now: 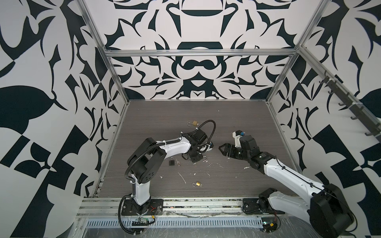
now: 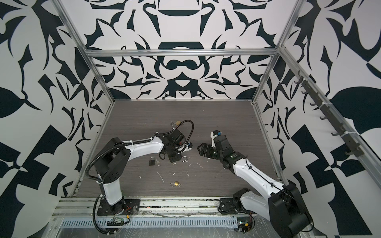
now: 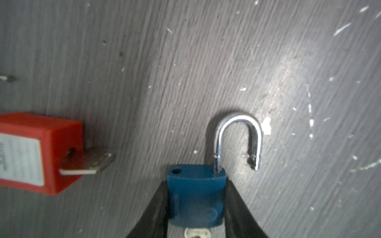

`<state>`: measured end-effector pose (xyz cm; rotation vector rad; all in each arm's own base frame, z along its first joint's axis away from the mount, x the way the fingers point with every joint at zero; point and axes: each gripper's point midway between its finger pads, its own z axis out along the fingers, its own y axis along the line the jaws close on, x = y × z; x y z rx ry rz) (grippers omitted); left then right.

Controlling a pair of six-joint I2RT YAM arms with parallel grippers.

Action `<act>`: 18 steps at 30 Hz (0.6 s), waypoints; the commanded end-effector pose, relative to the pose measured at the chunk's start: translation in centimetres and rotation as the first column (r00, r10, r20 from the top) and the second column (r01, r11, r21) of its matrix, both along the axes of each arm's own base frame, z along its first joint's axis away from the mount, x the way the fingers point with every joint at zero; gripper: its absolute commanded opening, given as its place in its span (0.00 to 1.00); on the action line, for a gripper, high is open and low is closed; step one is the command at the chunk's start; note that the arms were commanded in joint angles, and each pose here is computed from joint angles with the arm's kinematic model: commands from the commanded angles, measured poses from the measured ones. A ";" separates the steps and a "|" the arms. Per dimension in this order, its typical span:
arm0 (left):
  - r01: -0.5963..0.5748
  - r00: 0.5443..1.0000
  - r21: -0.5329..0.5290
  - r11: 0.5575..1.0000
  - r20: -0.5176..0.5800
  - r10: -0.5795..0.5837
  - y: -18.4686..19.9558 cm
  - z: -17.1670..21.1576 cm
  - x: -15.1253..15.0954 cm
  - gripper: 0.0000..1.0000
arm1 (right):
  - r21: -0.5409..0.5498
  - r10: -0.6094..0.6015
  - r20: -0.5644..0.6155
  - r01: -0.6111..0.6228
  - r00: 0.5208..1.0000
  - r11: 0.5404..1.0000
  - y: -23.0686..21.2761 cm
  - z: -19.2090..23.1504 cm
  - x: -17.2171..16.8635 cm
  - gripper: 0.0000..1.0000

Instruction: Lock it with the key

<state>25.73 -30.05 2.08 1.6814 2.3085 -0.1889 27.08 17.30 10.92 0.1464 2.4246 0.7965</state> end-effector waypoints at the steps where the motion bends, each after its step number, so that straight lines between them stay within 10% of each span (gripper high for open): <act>1: 0.006 1.000 -0.010 1.000 -0.019 -0.006 0.5 0.1 -1.1 0.25 | 0.018 0.026 0.072 -0.027 0.997 0.999 0.6 2.6 1.1 0.83; 11: 0.001 0.997 -0.402 0.916 -0.065 -0.030 -1.4 10.4 -2.8 0.13 | 0.107 0.135 0.288 -0.172 0.948 0.979 2.5 8.4 0.5 0.81; 18: -0.024 0.992 -0.575 0.818 -0.117 -0.052 0.1 15.8 -1.9 0.14 | 0.193 0.321 0.404 -0.423 0.857 0.885 5.8 13.0 -1.7 0.80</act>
